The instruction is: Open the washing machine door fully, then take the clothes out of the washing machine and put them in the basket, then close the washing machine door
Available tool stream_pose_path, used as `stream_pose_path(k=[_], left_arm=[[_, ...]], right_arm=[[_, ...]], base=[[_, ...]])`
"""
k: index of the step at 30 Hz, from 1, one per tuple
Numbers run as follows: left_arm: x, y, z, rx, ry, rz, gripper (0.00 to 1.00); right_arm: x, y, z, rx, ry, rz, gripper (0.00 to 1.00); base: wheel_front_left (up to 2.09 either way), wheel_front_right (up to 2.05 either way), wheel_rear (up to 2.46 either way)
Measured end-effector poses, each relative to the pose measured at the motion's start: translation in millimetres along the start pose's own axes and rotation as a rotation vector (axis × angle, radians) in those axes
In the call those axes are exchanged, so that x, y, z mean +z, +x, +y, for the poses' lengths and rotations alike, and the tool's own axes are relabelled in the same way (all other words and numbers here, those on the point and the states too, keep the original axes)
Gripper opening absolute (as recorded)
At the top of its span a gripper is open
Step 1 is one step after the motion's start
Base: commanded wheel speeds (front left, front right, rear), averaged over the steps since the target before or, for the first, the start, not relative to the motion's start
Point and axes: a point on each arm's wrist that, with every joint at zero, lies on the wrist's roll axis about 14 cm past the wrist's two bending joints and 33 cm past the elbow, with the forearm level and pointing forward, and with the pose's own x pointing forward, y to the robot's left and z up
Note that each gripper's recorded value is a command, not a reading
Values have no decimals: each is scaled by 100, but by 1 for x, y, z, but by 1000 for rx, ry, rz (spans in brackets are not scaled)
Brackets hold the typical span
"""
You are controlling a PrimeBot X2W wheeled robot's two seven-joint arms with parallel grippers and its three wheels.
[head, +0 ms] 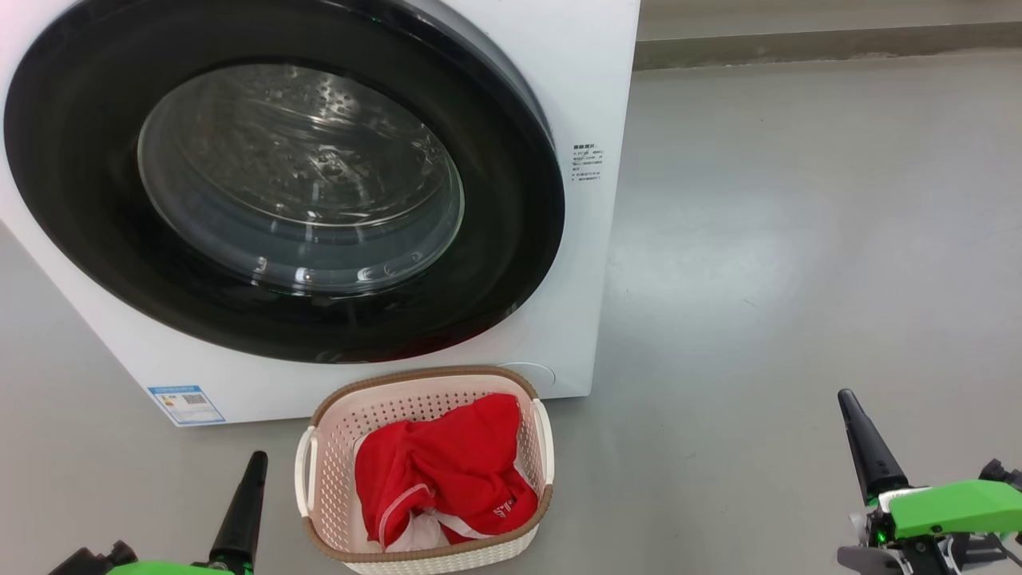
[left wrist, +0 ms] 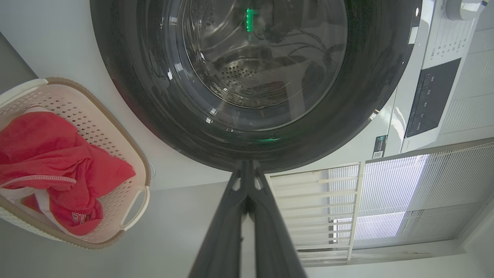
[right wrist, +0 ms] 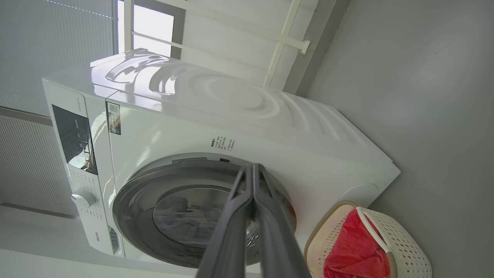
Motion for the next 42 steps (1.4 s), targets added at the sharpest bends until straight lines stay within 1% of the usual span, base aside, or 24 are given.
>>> stream_pose_path(k=[12,16,42], left_arm=[[0,5,-4,-14,-131,13,0],[1,8,-9,-36,-179,14,0],[1,8,-8,-34,-186,12,0]], right_arm=[[1,8,7,21,125,11,0],[1,10,8,24,168,15,0],[2,12,9,30,177,16,0]], base=[[0,0,0],[0,0,0],[0,0,0]])
